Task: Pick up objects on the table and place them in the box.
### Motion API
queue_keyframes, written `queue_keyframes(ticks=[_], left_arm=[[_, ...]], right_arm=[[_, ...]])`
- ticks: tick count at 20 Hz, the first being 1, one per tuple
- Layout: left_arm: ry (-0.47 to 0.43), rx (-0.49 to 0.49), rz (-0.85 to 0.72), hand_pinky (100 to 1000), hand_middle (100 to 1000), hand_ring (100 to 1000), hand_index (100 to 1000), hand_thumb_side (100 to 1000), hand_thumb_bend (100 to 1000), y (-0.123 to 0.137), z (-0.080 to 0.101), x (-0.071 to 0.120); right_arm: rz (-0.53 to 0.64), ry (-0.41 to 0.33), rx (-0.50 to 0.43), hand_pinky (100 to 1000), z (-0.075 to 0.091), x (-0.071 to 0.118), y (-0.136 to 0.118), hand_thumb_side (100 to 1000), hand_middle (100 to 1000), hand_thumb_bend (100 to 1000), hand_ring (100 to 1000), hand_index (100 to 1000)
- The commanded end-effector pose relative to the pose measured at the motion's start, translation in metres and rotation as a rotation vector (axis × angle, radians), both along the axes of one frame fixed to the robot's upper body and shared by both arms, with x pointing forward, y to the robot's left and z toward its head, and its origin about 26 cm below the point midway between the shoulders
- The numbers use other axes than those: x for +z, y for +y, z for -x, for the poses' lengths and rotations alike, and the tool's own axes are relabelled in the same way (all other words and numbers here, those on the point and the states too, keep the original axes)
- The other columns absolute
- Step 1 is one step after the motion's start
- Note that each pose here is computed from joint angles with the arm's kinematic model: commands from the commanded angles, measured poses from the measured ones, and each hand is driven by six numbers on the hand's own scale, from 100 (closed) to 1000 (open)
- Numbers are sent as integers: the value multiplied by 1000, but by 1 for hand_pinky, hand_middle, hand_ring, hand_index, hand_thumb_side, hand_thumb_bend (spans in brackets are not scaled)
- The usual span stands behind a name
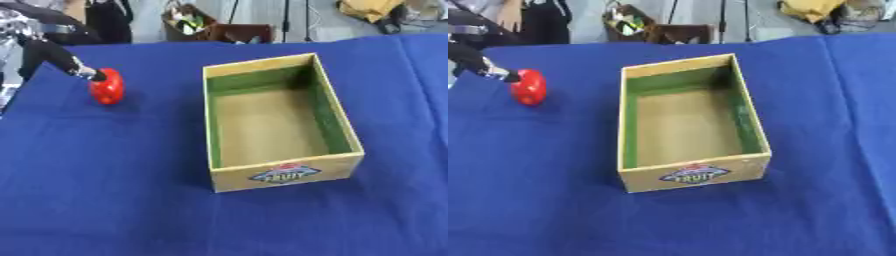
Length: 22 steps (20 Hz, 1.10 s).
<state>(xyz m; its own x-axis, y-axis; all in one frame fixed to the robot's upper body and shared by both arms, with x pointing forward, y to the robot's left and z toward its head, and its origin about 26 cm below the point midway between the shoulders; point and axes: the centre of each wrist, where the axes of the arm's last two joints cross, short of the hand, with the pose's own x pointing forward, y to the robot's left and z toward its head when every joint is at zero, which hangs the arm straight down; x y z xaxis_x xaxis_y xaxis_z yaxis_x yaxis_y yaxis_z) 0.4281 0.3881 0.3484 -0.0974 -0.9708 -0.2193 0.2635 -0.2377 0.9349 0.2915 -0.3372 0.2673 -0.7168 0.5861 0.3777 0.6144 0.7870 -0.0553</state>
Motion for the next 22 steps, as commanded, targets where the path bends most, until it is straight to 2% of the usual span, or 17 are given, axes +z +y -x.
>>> queue_keyframes(ticks=[1,10,16,22], left_arm=[[-26,26,-5,661,920,865,1000,749,692,9,4,17],[-26,32,-74,701,921,906,1000,746,771,4,-13,15],[10,66,-79,712,943,918,1000,698,730,7,-21,10],[77,130,-93,690,933,882,1000,650,665,13,-23,7]], right_arm=[[23,-31,-9,664,4,9,-1,902,655,100,698,695],[34,-37,-1,664,4,12,0,907,654,100,697,695],[42,-43,5,664,3,14,1,906,654,100,698,695],[48,-46,7,665,3,17,3,903,654,100,698,695]])
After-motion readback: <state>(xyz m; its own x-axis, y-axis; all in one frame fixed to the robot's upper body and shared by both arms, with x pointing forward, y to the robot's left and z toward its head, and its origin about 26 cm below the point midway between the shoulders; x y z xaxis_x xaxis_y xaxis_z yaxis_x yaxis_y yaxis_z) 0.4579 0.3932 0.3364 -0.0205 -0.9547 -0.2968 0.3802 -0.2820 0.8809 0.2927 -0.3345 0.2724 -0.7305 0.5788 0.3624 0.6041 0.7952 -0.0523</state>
